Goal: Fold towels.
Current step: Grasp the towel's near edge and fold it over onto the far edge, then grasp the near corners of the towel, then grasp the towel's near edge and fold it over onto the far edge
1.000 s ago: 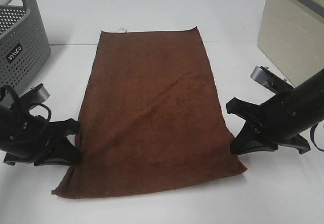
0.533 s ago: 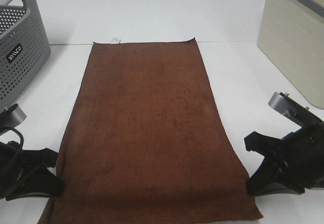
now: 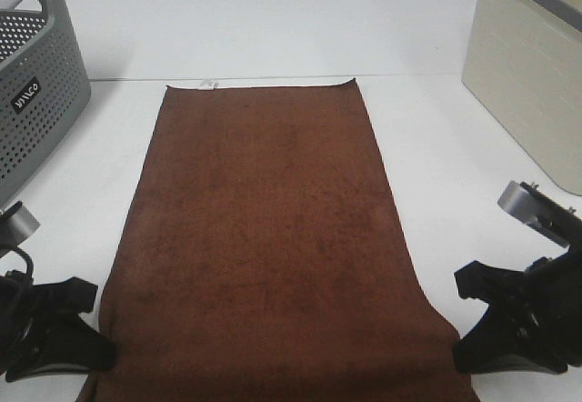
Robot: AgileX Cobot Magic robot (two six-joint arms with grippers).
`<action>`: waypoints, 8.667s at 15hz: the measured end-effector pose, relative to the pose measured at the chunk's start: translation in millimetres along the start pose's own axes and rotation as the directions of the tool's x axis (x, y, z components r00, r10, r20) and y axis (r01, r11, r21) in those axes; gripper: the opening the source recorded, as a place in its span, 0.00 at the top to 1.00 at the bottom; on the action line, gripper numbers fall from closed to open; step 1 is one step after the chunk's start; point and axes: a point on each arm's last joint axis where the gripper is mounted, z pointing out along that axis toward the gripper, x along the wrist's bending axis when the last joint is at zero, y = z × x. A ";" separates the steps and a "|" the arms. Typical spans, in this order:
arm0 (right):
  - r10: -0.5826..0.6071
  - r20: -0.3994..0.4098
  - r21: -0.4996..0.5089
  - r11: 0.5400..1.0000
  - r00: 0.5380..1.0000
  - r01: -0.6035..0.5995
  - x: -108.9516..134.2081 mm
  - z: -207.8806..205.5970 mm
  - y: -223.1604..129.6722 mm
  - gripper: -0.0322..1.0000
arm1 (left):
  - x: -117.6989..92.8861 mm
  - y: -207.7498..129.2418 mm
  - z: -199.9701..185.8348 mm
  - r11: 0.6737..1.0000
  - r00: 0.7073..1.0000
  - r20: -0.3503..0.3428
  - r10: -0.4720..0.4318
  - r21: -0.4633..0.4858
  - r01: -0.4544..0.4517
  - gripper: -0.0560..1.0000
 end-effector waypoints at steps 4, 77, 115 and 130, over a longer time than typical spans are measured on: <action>-0.078 -0.006 -0.121 0.990 0.997 0.077 22.9 -22.7 44.5 0.97 | -22.5 47.2 -7.5 0.999 1.000 -0.015 -0.003 -0.051 0.002 0.94; -0.130 0.069 0.072 0.990 0.989 0.125 31.6 50.8 290.6 0.28 | -37.7 290.2 51.9 0.995 0.953 -0.301 -0.031 -0.098 0.002 0.27; -0.127 0.130 -0.050 0.990 0.983 0.135 66.7 11.5 196.4 0.97 | -54.1 196.7 -8.7 0.996 0.960 -0.276 0.058 -0.048 -0.074 0.94; -0.106 0.167 -0.103 0.987 0.980 0.124 48.1 50.3 259.6 0.31 | -39.4 266.0 40.9 0.964 0.960 -0.278 -0.001 -0.257 -0.073 0.38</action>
